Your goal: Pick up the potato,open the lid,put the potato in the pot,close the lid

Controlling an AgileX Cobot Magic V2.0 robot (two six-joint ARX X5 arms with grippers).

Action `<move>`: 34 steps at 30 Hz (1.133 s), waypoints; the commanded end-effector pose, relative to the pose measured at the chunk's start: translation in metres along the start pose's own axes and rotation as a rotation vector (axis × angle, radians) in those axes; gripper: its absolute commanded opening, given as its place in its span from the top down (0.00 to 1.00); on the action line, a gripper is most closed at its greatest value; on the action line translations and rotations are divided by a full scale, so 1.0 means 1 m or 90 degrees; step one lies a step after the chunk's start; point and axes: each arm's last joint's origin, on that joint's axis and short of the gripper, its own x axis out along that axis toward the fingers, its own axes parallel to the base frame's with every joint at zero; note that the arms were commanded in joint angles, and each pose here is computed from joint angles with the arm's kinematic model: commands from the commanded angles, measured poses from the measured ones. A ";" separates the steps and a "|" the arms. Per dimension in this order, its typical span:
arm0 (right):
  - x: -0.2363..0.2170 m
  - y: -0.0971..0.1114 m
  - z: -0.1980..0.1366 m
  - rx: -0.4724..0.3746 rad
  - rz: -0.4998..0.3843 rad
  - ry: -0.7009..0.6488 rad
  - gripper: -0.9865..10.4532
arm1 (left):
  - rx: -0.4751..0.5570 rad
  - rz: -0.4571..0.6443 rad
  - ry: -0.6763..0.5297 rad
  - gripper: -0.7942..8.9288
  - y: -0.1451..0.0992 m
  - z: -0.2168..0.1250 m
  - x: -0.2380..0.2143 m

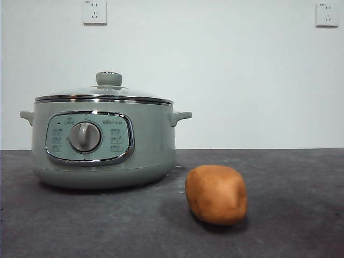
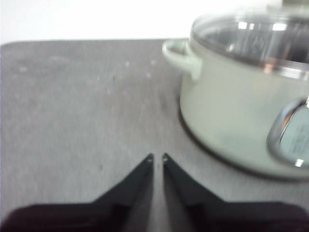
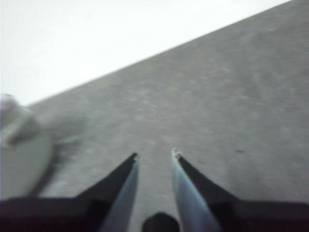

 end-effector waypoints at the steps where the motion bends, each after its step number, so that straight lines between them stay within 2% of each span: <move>1: -0.005 0.007 0.011 0.041 0.041 -0.007 0.74 | -0.027 -0.016 -0.027 0.67 -0.001 0.015 -0.004; 3: -0.008 0.011 0.018 0.052 0.058 0.003 0.74 | -0.033 -0.033 -0.033 0.62 -0.002 0.024 -0.006; 5: -0.012 0.014 0.023 0.068 0.060 0.011 0.73 | -0.036 -0.049 -0.033 0.62 -0.003 0.032 -0.008; 7: -0.015 0.017 0.030 0.074 0.057 0.025 0.63 | -0.039 -0.065 -0.021 0.58 -0.004 0.041 -0.009; 9: -0.017 0.021 0.037 0.080 0.064 0.043 0.50 | -0.072 -0.087 -0.009 0.40 -0.005 0.051 -0.010; 11: -0.017 0.024 0.043 0.086 0.083 0.070 0.44 | -0.090 -0.113 0.004 0.32 -0.006 0.060 -0.008; 14: -0.016 0.030 0.053 0.096 0.115 0.120 0.39 | -0.096 -0.157 0.042 0.33 -0.008 0.072 -0.006; 17: -0.011 0.035 0.063 0.105 0.144 0.172 0.28 | -0.105 -0.175 0.086 0.33 -0.009 0.085 -0.002; 24: 0.010 0.046 0.087 0.143 0.225 0.334 0.27 | -0.130 -0.242 0.177 0.33 -0.012 0.117 0.006; 29: 0.027 0.054 0.100 0.148 0.223 0.446 0.28 | -0.149 -0.273 0.230 0.33 -0.014 0.131 0.012; 34: 0.055 0.073 0.102 0.108 0.211 0.544 0.28 | -0.169 -0.287 0.303 0.33 -0.014 0.146 0.021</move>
